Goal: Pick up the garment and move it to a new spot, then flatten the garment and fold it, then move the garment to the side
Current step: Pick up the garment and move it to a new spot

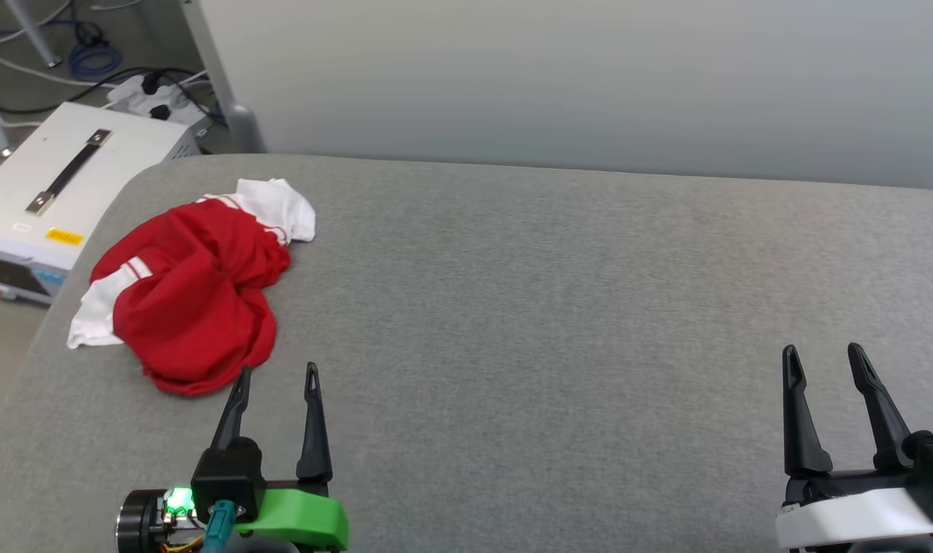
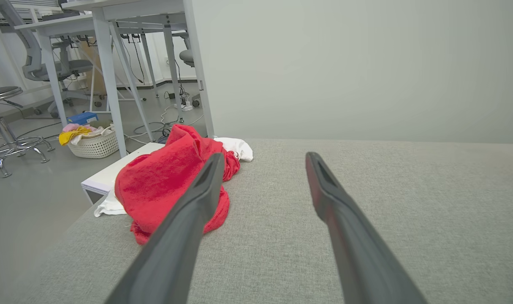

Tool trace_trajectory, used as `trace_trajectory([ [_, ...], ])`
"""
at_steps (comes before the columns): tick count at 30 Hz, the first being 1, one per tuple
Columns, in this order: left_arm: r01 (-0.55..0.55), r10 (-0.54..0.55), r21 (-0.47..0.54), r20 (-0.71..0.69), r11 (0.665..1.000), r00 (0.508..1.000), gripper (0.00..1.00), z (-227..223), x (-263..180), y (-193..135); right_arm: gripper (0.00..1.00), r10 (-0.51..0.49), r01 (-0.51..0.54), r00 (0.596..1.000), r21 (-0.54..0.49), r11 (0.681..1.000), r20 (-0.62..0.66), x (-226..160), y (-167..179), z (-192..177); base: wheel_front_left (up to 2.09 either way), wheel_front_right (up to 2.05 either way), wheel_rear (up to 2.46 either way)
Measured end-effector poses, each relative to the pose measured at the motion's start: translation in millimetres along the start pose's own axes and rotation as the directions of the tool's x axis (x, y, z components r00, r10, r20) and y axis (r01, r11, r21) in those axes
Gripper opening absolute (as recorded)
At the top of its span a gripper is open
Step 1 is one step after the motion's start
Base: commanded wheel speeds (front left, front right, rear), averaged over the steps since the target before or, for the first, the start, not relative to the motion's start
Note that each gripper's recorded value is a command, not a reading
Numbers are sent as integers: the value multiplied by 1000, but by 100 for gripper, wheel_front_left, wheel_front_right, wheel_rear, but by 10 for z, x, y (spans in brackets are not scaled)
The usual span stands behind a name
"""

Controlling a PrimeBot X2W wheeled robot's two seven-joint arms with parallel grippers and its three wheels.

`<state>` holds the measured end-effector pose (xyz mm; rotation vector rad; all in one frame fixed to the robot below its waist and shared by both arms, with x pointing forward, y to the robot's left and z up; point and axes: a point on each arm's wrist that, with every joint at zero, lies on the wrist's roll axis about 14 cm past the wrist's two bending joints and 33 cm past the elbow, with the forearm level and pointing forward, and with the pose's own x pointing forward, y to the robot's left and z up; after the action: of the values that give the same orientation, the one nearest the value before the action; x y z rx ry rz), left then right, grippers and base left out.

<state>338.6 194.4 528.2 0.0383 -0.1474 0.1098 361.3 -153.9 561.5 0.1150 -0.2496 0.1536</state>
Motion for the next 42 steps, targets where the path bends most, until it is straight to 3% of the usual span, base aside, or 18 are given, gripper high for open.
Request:
trace_trajectory([
  [13,-191,192,18,-14,981,981,100,-3,-241,579,100,165,-163,986,49,985,-27,274,529,-185,0,0,0],
  [25,-379,380,37,-30,925,924,100,5,-645,1127,100,336,-331,941,102,938,-31,463,1135,-313,0,0,0],
  [35,-477,478,44,-38,878,877,100,13,-921,1386,100,423,-416,906,131,900,-32,518,1466,-380,0,0,0],
  [42,-491,493,42,-49,870,869,100,-16,-954,1416,100,432,-424,901,136,895,-33,518,1502,-393,0,0,0],
])
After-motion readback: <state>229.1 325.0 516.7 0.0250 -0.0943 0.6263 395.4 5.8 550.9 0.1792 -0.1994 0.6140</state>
